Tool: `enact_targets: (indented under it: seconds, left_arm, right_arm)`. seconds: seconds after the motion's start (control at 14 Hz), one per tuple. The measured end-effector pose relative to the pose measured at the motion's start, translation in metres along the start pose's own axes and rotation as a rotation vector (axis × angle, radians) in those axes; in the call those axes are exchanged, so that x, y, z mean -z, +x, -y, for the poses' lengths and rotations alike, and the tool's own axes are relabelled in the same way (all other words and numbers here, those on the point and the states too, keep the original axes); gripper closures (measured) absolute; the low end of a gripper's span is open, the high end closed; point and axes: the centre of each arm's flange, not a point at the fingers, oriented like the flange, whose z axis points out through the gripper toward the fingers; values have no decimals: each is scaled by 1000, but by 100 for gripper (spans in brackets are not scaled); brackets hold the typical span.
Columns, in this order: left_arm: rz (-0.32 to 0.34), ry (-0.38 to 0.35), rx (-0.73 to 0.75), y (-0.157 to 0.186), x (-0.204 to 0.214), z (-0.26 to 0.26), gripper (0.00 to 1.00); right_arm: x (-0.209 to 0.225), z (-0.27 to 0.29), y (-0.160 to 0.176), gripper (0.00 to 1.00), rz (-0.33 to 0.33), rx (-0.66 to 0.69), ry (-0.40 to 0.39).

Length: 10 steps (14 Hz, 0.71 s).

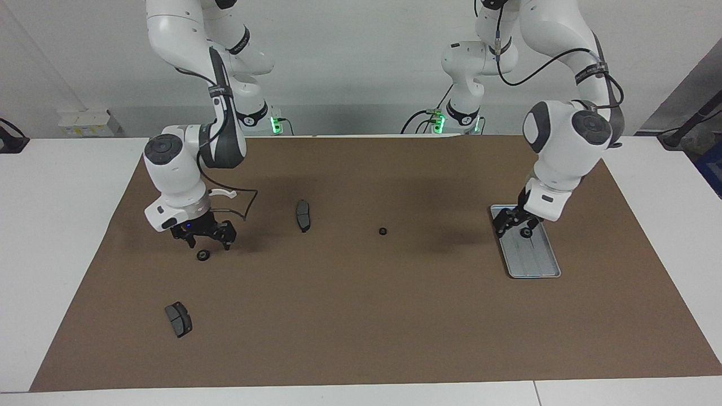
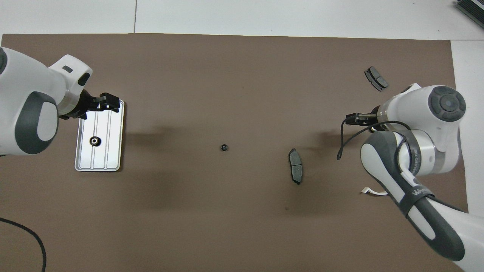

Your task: Place bearing gear from tray to pile

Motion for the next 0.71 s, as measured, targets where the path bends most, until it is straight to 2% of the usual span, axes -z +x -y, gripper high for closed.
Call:
enact_targets:
  seconds: [0.14,0.29,0.43,0.64,0.71]
  left_arm:
    - [-17,1,-38,-2,-19,37,0]
    - [-46,1,-41,-13,-42,49,0]
    - [-38,4,-37,-27,-60,53,0]
    - [-37,6,-16,-44,-84,67,0]
    - [-40,7,-13,-50,-93,69,4]
  right_arm:
    - [19,74,-8,0,-5,-15,21]
    - [29,145,-24,0,-20,-42,42]
    - [35,209,-39,0,-30,-60,65]
    - [20,281,-52,0,-7,-86,69]
    - [8,304,-57,0,-2,-91,62]
